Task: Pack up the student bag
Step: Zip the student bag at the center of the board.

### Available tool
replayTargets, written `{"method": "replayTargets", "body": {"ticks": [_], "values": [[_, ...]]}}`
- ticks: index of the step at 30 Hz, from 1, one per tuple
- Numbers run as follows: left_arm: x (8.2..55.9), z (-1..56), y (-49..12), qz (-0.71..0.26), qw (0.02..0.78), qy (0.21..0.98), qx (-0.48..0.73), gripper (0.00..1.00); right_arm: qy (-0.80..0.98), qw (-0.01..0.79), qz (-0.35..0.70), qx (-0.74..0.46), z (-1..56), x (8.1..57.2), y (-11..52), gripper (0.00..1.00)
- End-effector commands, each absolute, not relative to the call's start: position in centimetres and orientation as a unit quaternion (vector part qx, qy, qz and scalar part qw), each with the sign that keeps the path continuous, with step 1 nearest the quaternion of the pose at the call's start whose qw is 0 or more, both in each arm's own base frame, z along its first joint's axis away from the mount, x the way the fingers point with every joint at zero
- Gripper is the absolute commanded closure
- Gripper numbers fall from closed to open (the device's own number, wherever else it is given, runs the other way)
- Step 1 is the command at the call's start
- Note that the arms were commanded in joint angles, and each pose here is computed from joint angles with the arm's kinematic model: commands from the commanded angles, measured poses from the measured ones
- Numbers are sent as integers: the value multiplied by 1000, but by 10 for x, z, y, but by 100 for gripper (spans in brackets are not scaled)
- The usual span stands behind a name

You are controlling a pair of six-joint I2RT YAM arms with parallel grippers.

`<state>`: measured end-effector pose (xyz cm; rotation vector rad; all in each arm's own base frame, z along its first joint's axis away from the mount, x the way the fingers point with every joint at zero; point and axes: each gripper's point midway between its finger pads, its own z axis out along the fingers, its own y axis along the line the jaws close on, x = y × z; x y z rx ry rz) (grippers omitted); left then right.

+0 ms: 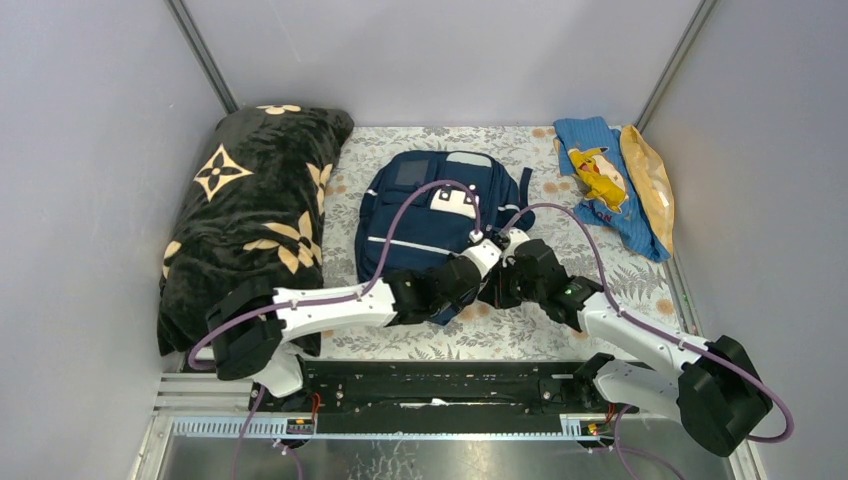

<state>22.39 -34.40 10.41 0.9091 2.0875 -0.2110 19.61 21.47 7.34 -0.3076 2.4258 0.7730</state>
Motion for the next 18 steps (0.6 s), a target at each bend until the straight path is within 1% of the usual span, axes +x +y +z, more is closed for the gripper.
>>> {"method": "replayTargets", "body": {"ticks": [1,5,10,15,18], "values": [[231,119,-307,-76,425,842,322,100,913,319,234,-95,81,209,195,100],[231,131,-280,-115,434,848,281,100,913,336,213,-91,85,217,189,100],[228,137,-244,-125,447,854,236,100,913,347,200,-76,90,228,188,100],[218,136,-229,-127,436,864,216,100,919,364,143,-46,82,253,175,100],[212,134,-224,-128,429,868,214,100,920,369,133,-18,80,271,165,100]]}}
